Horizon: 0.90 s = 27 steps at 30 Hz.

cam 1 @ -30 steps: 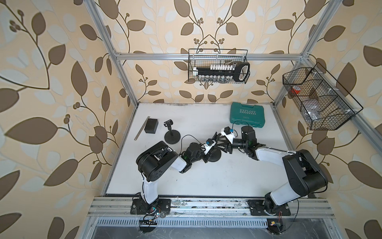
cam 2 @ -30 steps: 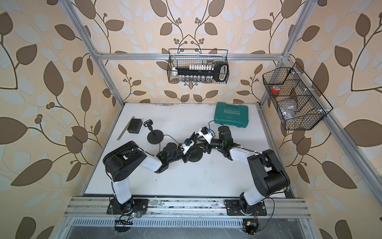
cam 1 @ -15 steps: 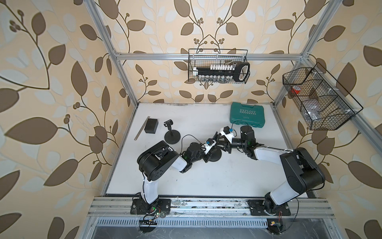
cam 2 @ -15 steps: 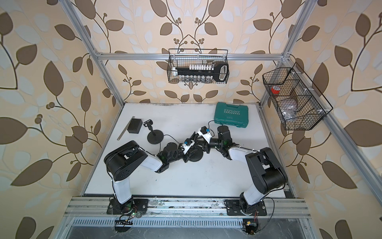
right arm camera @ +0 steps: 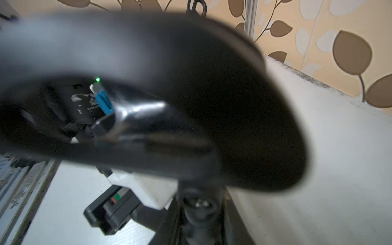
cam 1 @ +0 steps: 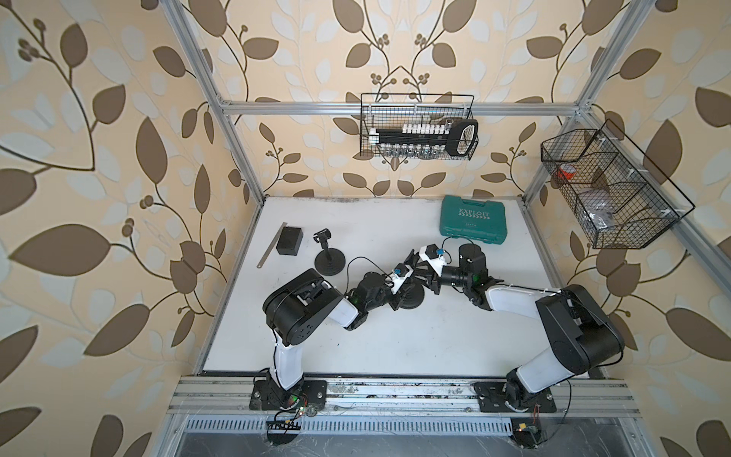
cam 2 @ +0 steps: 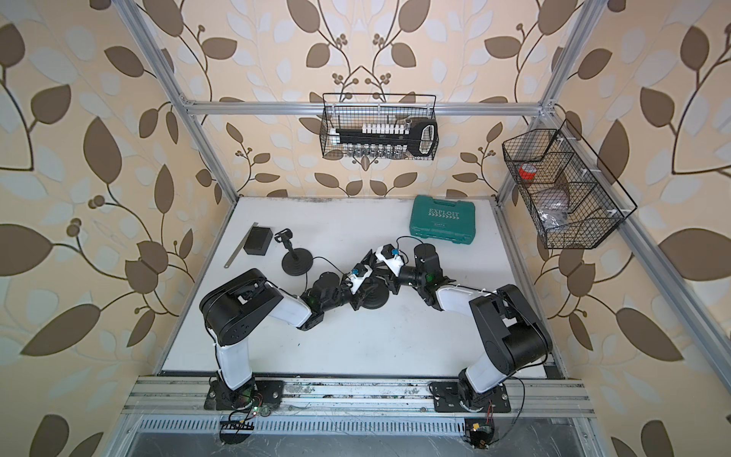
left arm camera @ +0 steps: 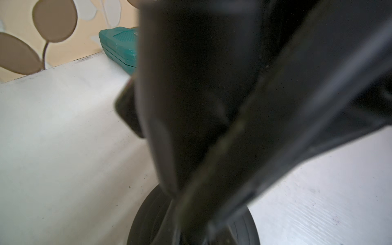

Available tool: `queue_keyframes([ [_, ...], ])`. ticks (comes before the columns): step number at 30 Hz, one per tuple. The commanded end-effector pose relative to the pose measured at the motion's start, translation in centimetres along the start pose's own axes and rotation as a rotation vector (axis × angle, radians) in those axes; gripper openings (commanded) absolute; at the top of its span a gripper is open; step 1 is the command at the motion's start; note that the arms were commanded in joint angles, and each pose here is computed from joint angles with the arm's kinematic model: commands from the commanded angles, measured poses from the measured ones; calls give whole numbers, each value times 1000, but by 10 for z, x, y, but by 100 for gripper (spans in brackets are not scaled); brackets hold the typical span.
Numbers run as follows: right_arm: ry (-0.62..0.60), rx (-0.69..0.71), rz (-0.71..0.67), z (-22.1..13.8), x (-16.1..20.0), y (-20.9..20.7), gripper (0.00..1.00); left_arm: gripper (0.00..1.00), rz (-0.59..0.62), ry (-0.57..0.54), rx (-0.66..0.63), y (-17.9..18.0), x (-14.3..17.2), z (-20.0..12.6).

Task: Assemble a microphone stand
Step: Screw the microphone stand pole into the microphone stand base.

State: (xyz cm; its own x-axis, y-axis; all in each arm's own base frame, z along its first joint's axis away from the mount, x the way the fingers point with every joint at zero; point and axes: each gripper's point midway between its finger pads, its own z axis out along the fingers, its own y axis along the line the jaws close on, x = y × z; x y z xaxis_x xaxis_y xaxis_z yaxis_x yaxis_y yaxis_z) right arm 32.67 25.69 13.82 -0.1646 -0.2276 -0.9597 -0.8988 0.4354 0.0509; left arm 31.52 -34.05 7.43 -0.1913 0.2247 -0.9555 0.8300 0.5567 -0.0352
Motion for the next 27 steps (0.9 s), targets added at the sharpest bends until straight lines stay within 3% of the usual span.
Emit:
queue_keyframes([
  [1, 84, 180, 81, -4, 36, -10, 0, 20, -34, 49, -4, -2, 16, -3],
  [7, 96, 392, 75, -12, 48, -13, 0, 33, -61, 15, 2, -2, 9, -4],
  [14, 120, 607, 89, -12, 61, 0, 0, 37, -60, -10, 2, -2, 0, -6],
  [20, 132, 650, 90, -4, 64, 12, 0, 32, -44, -16, -1, -1, -9, -5],
  [27, 111, 565, 88, 6, 59, 27, 3, 18, -40, -1, -1, 0, -4, -2],
])
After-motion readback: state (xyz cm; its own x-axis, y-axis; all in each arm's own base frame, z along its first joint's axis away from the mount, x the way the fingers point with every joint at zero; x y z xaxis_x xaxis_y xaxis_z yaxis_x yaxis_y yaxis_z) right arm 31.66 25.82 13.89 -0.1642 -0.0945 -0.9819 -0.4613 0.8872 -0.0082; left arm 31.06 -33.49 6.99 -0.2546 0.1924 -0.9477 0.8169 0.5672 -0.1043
